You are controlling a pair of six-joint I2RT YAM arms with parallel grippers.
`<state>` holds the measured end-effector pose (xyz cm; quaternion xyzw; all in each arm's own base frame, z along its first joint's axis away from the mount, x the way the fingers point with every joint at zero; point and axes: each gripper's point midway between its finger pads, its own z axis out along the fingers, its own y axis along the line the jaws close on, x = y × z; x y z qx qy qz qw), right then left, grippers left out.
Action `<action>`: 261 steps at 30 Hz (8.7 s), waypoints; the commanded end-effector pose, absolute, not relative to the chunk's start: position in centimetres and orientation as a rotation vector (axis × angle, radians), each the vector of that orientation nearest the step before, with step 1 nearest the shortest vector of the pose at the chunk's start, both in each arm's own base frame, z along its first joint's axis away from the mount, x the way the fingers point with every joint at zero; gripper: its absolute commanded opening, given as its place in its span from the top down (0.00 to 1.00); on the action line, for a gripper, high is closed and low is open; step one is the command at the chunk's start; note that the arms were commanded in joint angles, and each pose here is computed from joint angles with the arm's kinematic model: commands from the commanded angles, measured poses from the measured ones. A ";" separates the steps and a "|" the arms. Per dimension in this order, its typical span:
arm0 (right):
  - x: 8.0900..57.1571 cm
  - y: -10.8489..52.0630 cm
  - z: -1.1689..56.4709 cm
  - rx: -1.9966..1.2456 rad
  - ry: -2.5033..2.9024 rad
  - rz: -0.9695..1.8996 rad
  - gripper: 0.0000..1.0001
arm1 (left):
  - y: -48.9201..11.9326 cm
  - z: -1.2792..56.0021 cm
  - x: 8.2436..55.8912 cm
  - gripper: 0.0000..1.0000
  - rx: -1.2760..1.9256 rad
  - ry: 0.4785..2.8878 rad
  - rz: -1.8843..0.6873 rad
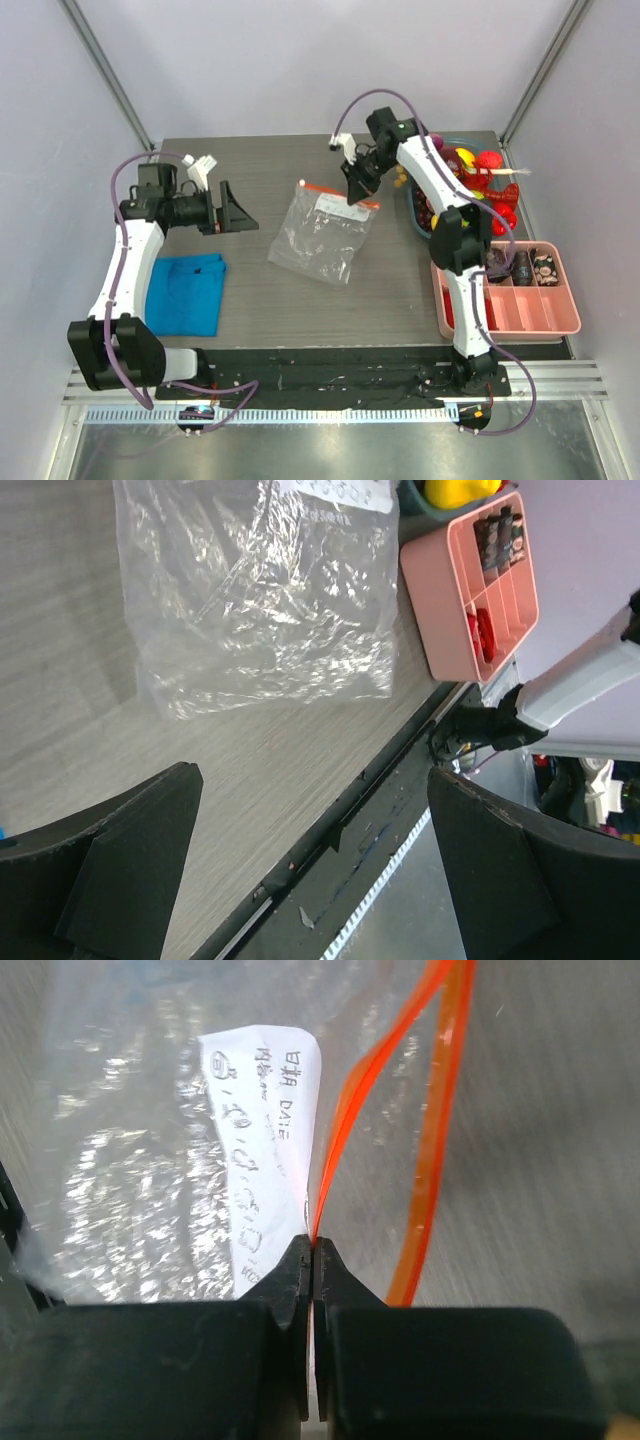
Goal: Place the food in the zip-top bag and seal the zipper
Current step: Pick up the zipper food storage bag at the center of the board, then open the zipper of the food storage bag, then pick up the fake fruit from the bin, then place the fake fruit in the zipper food storage bag.
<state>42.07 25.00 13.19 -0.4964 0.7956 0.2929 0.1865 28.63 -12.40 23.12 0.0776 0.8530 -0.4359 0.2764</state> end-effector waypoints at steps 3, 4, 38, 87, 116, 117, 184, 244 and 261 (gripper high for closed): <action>39.8 26.3 26.3 -1.510 1.820 0.474 0.99 | -10.8 30.7 31.1 0.00 0.218 2.147 -0.939; 38.6 27.0 28.0 -1.555 1.736 0.412 0.99 | -10.6 31.2 31.1 0.00 0.240 2.138 -0.915; 25.9 31.3 24.4 -1.820 0.668 -0.472 0.99 | -20.5 26.7 27.9 0.28 1.283 2.116 -0.486; 31.7 28.4 26.3 -0.056 2.261 1.283 0.37 | -19.4 22.7 32.0 1.00 -0.217 2.313 -0.501; 33.7 34.4 19.3 0.346 2.445 1.576 0.49 | -26.0 22.0 33.5 1.00 -0.149 2.321 -0.642; 33.8 34.6 19.2 0.349 2.448 1.577 0.49 | -26.1 22.0 33.4 1.00 -0.145 2.321 -0.642; 47.0 0.1 30.0 -0.264 2.313 0.031 0.00 | -22.0 24.4 35.4 1.00 -0.163 2.299 -0.862; 39.4 14.7 37.0 -0.705 1.976 0.708 0.47 | -24.2 26.2 34.2 1.00 -0.055 2.298 -1.042; 31.2 31.1 27.8 -1.193 1.898 0.776 0.46 | -26.4 28.8 32.0 1.00 0.041 2.267 -1.288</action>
